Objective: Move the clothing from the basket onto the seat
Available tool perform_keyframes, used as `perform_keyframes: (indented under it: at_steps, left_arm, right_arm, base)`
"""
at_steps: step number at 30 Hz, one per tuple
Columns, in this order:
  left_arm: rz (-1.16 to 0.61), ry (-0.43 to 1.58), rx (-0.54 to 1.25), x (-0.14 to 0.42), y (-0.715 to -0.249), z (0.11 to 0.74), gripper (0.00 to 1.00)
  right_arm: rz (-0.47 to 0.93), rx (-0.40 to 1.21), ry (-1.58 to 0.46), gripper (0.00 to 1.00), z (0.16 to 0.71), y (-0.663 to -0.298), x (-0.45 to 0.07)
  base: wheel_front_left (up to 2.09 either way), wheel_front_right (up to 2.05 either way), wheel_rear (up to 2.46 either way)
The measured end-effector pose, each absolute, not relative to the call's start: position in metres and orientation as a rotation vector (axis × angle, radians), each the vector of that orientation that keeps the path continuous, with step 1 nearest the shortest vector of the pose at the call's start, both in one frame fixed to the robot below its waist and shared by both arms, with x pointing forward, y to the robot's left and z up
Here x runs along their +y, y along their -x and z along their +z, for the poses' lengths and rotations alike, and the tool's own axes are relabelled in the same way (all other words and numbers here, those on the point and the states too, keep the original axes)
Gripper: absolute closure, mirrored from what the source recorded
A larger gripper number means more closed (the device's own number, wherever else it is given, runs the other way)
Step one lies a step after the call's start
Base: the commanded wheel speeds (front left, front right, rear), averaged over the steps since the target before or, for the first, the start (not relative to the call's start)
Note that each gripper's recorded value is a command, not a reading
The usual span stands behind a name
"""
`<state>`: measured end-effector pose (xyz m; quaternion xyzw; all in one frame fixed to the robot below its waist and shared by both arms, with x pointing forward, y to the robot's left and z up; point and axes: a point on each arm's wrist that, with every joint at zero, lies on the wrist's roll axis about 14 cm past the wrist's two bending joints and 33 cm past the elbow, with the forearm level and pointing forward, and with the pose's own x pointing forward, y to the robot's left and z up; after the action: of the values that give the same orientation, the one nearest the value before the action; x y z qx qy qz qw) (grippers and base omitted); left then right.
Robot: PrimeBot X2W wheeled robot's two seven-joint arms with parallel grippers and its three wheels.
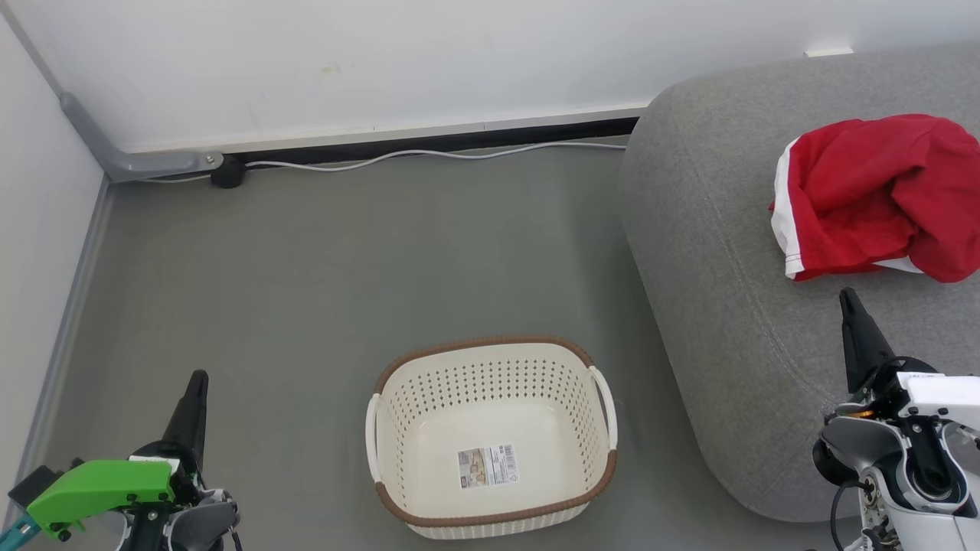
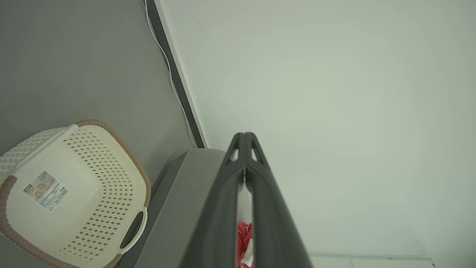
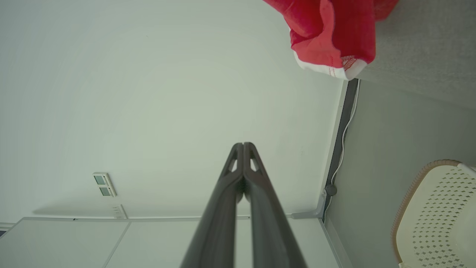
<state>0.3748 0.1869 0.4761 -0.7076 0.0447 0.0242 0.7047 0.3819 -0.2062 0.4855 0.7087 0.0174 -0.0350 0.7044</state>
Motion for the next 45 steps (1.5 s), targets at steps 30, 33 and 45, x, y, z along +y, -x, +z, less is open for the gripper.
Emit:
perform_keyframes:
  at_steps: [30,33,45]
  left_arm:
    - [0.054,1.574,0.098,0.1870,-0.3750,0.4763,1.00]
    - [0.054,1.574,0.098,0.1871,-0.3750,0.4763,1.00]
    - [0.054,1.575,0.097,0.1871,-0.3750,0.4765,1.00]
  right_arm:
    - [-0.077,0.038,-1.577,1.00,0.4859,-0.3819,-0.2061]
    - [-0.077,0.038,-1.577,1.00,0.4859,-0.3819,-0.2061]
    - [-0.076,0.037,-1.577,1.00,0.4862,-0.3820,-0.2060]
  base:
    - [0.00,0.00,0.00]
    - [0.00,0.00,0.00]
    - [0.00,0.00,0.00]
